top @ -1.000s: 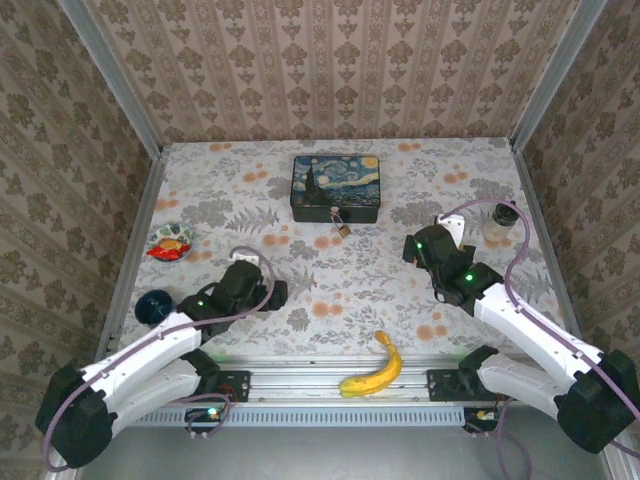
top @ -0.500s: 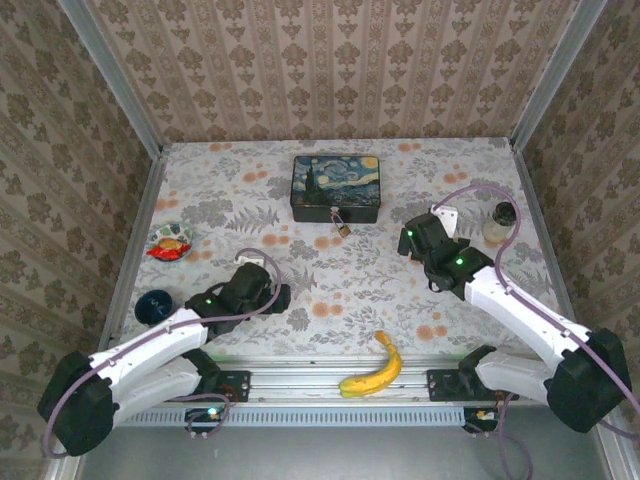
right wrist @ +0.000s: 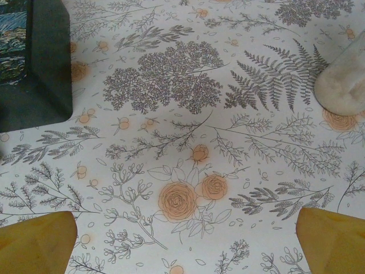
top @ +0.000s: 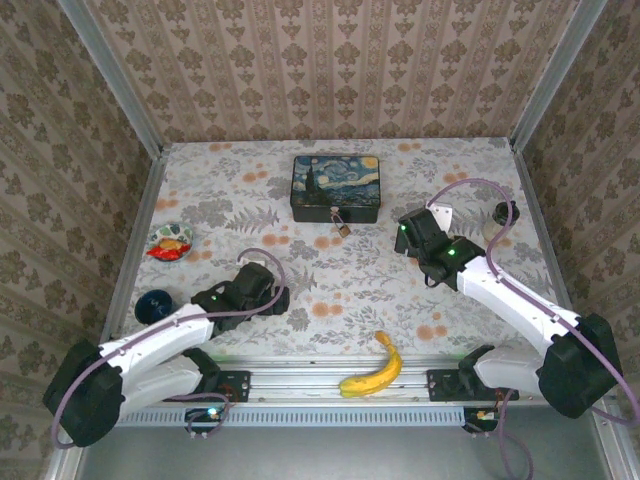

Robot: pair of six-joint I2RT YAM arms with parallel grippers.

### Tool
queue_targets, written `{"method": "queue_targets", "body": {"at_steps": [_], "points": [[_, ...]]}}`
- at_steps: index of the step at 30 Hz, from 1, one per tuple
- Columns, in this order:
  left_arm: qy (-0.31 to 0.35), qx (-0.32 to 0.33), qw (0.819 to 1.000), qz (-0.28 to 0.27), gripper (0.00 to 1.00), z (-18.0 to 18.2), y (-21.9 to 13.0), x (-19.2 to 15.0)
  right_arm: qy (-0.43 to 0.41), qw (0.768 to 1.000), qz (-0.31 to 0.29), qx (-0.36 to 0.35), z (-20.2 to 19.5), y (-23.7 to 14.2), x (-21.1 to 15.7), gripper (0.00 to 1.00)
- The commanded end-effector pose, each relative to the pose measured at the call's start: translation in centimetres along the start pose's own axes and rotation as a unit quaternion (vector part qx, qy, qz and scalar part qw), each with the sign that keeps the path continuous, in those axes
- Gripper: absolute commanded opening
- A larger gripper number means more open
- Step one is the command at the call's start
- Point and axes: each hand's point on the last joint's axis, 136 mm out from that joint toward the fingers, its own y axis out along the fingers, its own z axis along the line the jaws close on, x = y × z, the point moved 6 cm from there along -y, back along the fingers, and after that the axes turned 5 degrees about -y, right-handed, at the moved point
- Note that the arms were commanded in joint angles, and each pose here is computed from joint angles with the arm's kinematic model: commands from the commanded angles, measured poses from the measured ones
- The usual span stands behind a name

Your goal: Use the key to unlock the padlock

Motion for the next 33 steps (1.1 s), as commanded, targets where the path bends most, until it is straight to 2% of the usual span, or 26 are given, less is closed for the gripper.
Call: {"method": "queue_targets", "body": {"at_steps": [1,9,16,21,33], "points": [[-0.005,0.001,1.0,0.014,0.98,-0.1,0.1,0.0,0.011,1.0,0.001,0.002,0.2,-0.4,0.5,1.0],[0.008,0.0,0.999,0.038,0.9,-0.8,1.2,-0.1,0.007,1.0,0.005,-0.004,-0.1,-0.6,0.3,1.0],[0.01,-0.017,0.998,0.054,0.72,-1.9,2.4,0.0,0.007,1.0,0.007,-0.006,-0.2,-0.5,0.0,1.0],[0.01,-0.03,0.997,0.069,0.65,-2.5,2.9,-0.1,0.008,1.0,0.009,-0.006,-0.3,-0.4,-0.3,1.0],[-0.057,-0.112,0.988,0.09,0.63,-5.9,2.6,-0.9,0.007,1.0,0.01,0.008,0.1,-0.5,0.0,1.0]]}}
